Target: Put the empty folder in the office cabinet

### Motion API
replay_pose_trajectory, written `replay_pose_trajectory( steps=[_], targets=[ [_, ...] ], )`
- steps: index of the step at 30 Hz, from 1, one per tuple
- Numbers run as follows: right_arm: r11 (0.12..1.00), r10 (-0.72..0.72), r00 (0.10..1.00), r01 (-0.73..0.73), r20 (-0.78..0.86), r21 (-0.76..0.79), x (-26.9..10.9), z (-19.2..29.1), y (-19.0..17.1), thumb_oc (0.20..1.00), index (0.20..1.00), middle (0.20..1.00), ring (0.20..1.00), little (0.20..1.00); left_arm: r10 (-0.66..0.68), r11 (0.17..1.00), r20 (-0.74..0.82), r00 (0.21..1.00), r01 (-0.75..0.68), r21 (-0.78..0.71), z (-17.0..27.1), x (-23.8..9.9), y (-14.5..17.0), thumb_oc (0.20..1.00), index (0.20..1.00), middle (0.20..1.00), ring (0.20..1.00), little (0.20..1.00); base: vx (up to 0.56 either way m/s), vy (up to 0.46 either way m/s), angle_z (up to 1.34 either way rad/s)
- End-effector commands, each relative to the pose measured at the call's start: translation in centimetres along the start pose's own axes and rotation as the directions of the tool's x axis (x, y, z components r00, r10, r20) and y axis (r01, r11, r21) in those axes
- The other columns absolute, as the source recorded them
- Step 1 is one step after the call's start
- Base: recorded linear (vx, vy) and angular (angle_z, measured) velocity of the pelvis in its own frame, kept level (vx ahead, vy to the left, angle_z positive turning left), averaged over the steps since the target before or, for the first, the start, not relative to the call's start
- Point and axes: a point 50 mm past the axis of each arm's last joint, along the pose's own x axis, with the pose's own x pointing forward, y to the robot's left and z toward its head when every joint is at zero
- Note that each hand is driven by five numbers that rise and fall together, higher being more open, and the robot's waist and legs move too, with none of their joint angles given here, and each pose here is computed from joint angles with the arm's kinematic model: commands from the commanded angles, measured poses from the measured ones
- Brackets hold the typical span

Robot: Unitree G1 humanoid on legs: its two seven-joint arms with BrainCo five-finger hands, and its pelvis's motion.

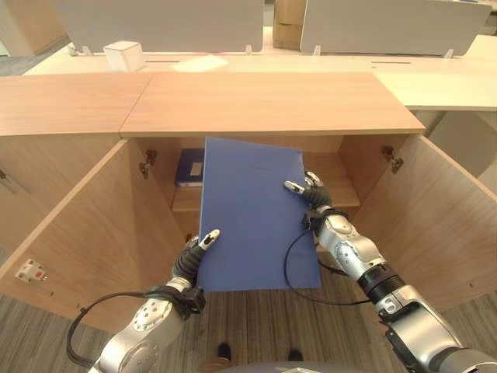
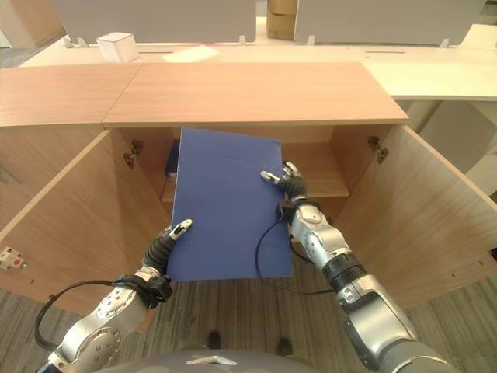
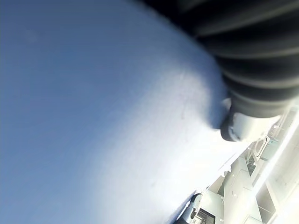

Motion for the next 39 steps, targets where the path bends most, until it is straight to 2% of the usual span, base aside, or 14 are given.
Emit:
replay_pose_trajectory(
  steps=[1,6,13,14,15,16,17,22,27,39],
  targets=[
    [0.949,0.307,0.951,-0.309,0.044,0.061,-0.3,0.8,5.5,0.2,0.2,0.2,0.2,0.2,-0.244,0.969,0.342,0.907,0.24,0.054,6.5,1.1,-3.7,0.2,0.2,0.2,0.2,0.2,0.0,0.0,0.0],
    [0.924,0.372,0.924,-0.378,0.093,0.054,-1.3,1.8,6.0,0.2,0.2,0.2,0.2,0.2,-0.229,0.973,0.346,0.91,0.224,0.056,6.5,1.3,-3.4,0.2,0.2,0.2,0.2,0.2,0.0,0.0,0.0],
    [0.954,0.275,0.957,-0.284,0.097,0.096,-3.0,0.7,2.9,0.2,0.2,0.2,0.2,0.2,-0.152,0.988,0.317,0.936,0.148,0.036,5.7,0.8,-2.0,0.2,0.2,0.2,0.2,0.2,0.0,0.0,0.0],
    [0.96,0.247,0.965,-0.256,0.09,0.11,-3.4,0.3,2.3,0.2,0.2,0.2,0.2,0.2,-0.133,0.991,0.307,0.942,0.129,0.033,5.4,0.5,-1.6,0.36,0.36,0.36,0.36,0.36,0.0,0.0,0.0],
    [0.964,0.227,0.97,-0.236,0.086,0.119,-3.7,-0.1,1.7,0.2,0.2,0.2,0.2,0.2,-0.115,0.993,0.299,0.947,0.108,0.04,5.3,0.4,-1.3,0.416,0.416,0.416,0.416,0.416,0.0,0.0,0.0],
    [0.968,0.205,0.976,-0.214,0.08,0.13,-4.1,-0.5,1.2,0.2,0.2,0.2,0.2,0.2,-0.095,0.995,0.291,0.952,0.086,0.044,5.0,0.2,-0.9,0.922,0.922,0.922,0.922,0.922,0.0,0.0,0.0],
    [0.968,0.205,0.976,-0.214,0.08,0.13,-4.1,-0.5,1.2,0.2,0.2,0.2,0.2,0.2,-0.095,0.995,0.291,0.952,0.086,0.044,5.0,0.2,-0.9,1.0,1.0,1.0,1.0,1.0,0.0,0.0,0.0],
    [0.983,0.051,0.999,-0.053,0.02,0.174,-6.4,-3.2,-2.1,0.2,0.2,0.2,0.2,0.2,0.092,0.988,0.299,0.95,-0.126,0.095,4.4,-1.2,2.3,1.0,1.0,1.0,1.0,1.0,-0.02,-0.008,0.04],
    [0.981,-0.047,0.999,0.045,0.007,0.188,-7.2,-4.0,-3.6,0.2,0.2,0.2,0.2,0.2,0.234,0.95,0.308,0.922,-0.285,0.131,3.9,-2.3,4.5,1.0,1.0,1.0,1.0,1.0,-0.12,-0.037,0.08],
    [0.974,-0.076,0.989,0.046,0.127,0.224,-4.7,-1.8,-1.5,0.2,0.2,0.2,0.2,0.2,0.299,0.907,0.441,0.846,-0.395,0.144,5.6,-1.0,4.5,1.0,1.0,1.0,1.0,1.0,-0.08,-0.023,0.06]
  ],
)
